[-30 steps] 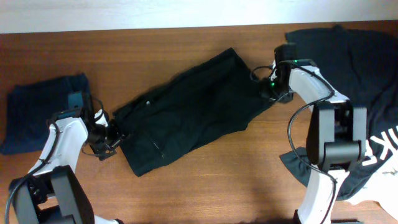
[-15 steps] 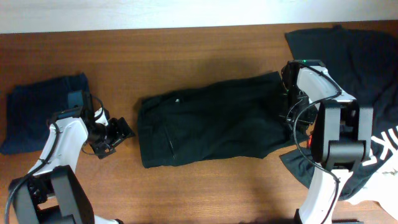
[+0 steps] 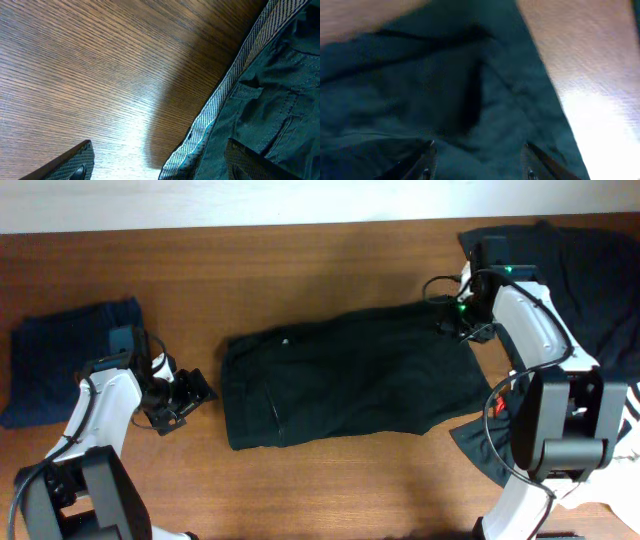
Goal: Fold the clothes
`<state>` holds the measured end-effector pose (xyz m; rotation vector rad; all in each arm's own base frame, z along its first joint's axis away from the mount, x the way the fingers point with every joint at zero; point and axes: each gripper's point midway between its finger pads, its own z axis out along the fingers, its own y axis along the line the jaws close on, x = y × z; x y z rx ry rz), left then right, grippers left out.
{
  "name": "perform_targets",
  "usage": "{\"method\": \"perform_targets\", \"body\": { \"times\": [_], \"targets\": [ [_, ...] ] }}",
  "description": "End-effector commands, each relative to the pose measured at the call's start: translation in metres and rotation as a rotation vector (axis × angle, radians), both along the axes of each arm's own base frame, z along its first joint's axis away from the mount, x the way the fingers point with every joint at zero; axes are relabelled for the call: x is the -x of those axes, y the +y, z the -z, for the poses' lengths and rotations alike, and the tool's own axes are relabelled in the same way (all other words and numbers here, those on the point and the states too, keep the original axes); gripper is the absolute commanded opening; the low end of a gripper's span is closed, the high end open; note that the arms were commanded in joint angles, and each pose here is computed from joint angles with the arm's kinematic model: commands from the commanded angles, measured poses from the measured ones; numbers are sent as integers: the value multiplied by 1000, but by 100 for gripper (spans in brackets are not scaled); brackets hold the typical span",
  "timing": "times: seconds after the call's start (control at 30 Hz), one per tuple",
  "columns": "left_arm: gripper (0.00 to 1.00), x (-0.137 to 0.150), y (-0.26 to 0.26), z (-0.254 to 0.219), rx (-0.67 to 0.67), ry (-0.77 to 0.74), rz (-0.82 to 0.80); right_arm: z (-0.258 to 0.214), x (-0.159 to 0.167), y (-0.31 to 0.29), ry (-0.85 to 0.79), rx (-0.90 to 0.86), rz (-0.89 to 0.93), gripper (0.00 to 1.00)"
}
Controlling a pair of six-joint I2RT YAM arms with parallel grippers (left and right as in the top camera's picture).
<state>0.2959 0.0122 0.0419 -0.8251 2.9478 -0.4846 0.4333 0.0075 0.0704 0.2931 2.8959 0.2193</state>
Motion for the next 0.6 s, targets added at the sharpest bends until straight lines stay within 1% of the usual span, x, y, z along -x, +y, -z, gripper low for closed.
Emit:
{"method": "perform_targets", "body": {
  "times": [0.0,0.1,0.17,0.2,0.23,0.27,0.3,0.33,0.4,0.47,0.53,0.57],
  "targets": [
    [83,-1,-2,1,1,-7,19,3,-9,23,-37,-63,-94,57],
    [83,-1,-2,1,1,-7,19,13,-13,27,-36,-53,-104,57],
    [83,-1,-2,1,1,-7,19,21,-14,27,-23,-51,-100,48],
    [83,-1,-2,1,1,-7,19,27,-14,26,-13,-49,-96,41],
    [83,-1,-2,1,1,-7,19,32,-16,24,-10,-42,-89,28],
    [83,-1,-2,1,1,-7,19,32,-19,24,-22,-41,-89,17],
    [83,-1,-2,1,1,-7,19,30,-28,24,-60,-40,-89,5],
    [83,-1,-2,1,1,-7,19,27,-37,24,-96,-42,-77,4],
    [83,-1,-2,1,1,-7,19,18,-54,23,-162,-44,-46,4],
    [83,-1,-2,1,1,-7,19,15,-66,9,-202,20,23,4],
    [83,-1,-2,1,1,-7,19,17,-64,-14,-193,132,106,4],
    [83,-1,-2,1,1,-7,19,21,-58,-24,-169,188,122,5]
  ]
}}
